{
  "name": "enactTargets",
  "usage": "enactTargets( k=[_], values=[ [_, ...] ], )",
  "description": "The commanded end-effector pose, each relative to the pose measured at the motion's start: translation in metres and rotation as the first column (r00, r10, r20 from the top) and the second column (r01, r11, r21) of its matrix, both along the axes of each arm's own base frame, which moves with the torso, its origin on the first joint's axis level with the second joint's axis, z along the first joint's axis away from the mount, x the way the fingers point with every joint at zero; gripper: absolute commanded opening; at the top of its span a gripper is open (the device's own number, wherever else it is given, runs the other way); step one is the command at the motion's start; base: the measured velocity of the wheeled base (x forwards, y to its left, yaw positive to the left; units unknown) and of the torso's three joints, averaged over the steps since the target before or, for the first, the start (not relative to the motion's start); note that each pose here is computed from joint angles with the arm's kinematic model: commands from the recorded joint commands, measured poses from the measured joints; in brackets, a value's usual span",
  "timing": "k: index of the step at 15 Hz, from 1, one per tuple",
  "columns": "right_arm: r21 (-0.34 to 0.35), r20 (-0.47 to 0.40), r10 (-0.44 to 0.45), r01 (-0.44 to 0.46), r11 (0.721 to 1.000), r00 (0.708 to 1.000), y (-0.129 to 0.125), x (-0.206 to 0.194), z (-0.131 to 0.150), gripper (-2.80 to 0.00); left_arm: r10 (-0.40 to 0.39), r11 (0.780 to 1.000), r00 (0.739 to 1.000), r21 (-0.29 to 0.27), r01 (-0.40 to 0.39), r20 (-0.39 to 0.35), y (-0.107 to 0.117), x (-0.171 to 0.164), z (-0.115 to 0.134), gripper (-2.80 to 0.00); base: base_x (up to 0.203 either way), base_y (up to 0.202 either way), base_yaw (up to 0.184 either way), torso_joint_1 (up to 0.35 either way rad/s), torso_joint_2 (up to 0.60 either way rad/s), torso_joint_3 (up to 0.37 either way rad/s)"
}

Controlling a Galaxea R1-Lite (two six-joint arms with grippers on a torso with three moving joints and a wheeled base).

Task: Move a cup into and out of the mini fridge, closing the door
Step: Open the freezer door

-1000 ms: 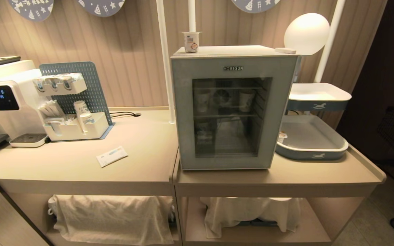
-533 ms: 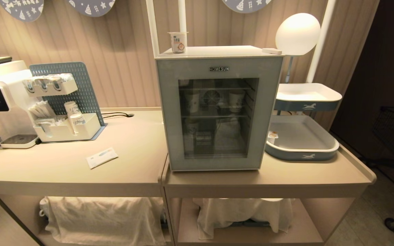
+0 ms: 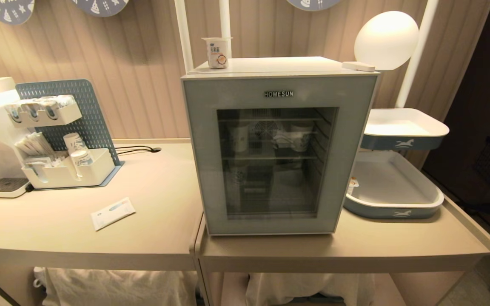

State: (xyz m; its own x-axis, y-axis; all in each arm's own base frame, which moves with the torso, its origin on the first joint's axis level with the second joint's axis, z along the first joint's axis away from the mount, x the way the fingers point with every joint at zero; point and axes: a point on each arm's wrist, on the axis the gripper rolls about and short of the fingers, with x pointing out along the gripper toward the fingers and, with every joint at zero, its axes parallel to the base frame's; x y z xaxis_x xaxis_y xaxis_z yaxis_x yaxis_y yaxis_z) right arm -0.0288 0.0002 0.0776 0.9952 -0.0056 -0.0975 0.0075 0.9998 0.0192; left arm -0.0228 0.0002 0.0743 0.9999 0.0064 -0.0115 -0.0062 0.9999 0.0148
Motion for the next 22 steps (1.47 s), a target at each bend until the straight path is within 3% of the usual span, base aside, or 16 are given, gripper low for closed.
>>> enactTargets(
  k=[1, 3, 6, 8, 9, 10, 12, 13, 15, 17, 18, 19, 20, 22],
  values=[
    [-0.001, -0.002, 0.0, 0.0, 1.0, 1.0, 0.0, 0.0, 0.0, -2.8, 0.0, 1.0, 1.0, 0.003, 0.0, 0.01, 0.0, -0.001, 0.003, -2.8, 0.0, 0.0, 0.0, 0.0, 0.0, 0.0],
    [-0.001, -0.004, 0.001, -0.001, 1.0, 1.0, 0.0, 0.0, 0.0, -2.8, 0.002, 1.0, 0.996, 0.001, -0.003, 0.084, 0.0, -0.012, 0.037, -2.8, 0.0, 0.0, 0.0, 0.0, 0.0, 0.0],
    [-0.001, -0.004, 0.001, -0.001, 1.0, 1.0, 0.0, 0.0, 0.0, -2.8, 0.044, 0.999, 0.97, -0.014, -0.042, 0.238, 0.001, -0.061, 0.135, -2.8, 0.0, 0.0, 0.0, 0.0, 0.0, 0.0],
    [-0.001, -0.003, 0.001, -0.001, 1.0, 1.0, 0.0, 0.0, 0.0, -2.8, 0.06, 0.998, 0.958, -0.038, -0.051, 0.279, 0.002, -0.093, 0.206, -2.8, 0.0, 0.0, 0.0, 0.0, 0.0, 0.0],
    [-0.001, -0.002, 0.001, -0.001, 1.0, 1.0, 0.0, 0.0, 0.0, -2.8, 0.053, 0.997, 0.968, -0.059, -0.04, 0.244, 0.004, -0.095, 0.243, -2.8, 0.0, 0.0, 0.0, 0.0, 0.0, 0.0],
    [-0.001, -0.002, 0.0, 0.0, 1.0, 1.0, 0.0, 0.0, 0.0, -2.8, 0.032, 0.996, 0.986, -0.083, -0.019, 0.162, 0.006, -0.078, 0.271, -2.8, 0.0, 0.0, 0.0, 0.0, 0.0, 0.0],
    [-0.001, -0.002, 0.001, -0.001, 1.0, 1.0, 0.0, 0.0, 0.0, -2.8, -0.063, 0.985, 0.997, -0.166, 0.055, -0.043, 0.008, -0.021, 0.305, -2.8, 0.0, 0.0, 0.0, 0.0, 0.0, 0.0],
    [-0.001, -0.002, 0.001, -0.001, 1.0, 1.0, 0.0, 0.0, 0.0, -2.8, -0.111, 0.976, 0.985, -0.204, 0.083, -0.132, 0.004, 0.011, 0.312, -2.8, 0.0, 0.0, 0.0, 0.0, 0.0, 0.0],
    [-0.001, -0.002, 0.001, -0.001, 1.0, 1.0, 0.0, 0.0, 0.0, -2.8, -0.194, 0.958, 0.953, -0.254, 0.133, -0.234, -0.01, 0.072, 0.308, -2.8, 0.0, 0.0, 0.0, 0.0, 0.0, 0.0],
    [-0.001, -0.002, 0.0, 0.0, 1.0, 1.0, 0.0, 0.0, 0.0, -2.8, -0.315, 0.927, 0.864, -0.325, 0.19, -0.393, -0.029, 0.166, 0.278, -2.8, 0.0, 0.0, 0.0, 0.0, 0.0, 0.0],
    [-0.001, -0.002, 0.001, -0.001, 1.0, 1.0, 0.0, 0.0, 0.0, -2.8, -0.428, 0.881, 0.793, -0.396, 0.259, -0.433, -0.031, 0.206, 0.259, -2.8, 0.0, 0.0, 0.0, 0.0, 0.0, 0.0],
    [-0.001, -0.002, 0.001, -0.001, 1.0, 1.0, 0.0, 0.0, 0.0, -2.8, -0.572, 0.798, 0.706, -0.48, 0.363, -0.418, -0.027, 0.23, 0.244, -2.8, 0.0, 0.0, 0.0, 0.0, 0.0, 0.0],
    [-0.001, -0.002, 0.001, -0.001, 1.0, 1.0, 0.0, 0.0, 0.0, -2.8, -0.694, 0.701, 0.618, -0.543, 0.462, -0.369, -0.019, 0.244, 0.232, -2.8, 0.0, 0.0, 0.0, 0.0, 0.0, 0.0],
    [-0.001, -0.001, 0.001, -0.001, 1.0, 1.0, 0.0, 0.0, 0.0, -2.8, -0.872, 0.475, 0.434, -0.606, 0.638, -0.227, 0.004, 0.27, 0.202, -2.8, 0.0, 0.0, 0.0, 0.0, 0.0, 0.0]
  ],
)
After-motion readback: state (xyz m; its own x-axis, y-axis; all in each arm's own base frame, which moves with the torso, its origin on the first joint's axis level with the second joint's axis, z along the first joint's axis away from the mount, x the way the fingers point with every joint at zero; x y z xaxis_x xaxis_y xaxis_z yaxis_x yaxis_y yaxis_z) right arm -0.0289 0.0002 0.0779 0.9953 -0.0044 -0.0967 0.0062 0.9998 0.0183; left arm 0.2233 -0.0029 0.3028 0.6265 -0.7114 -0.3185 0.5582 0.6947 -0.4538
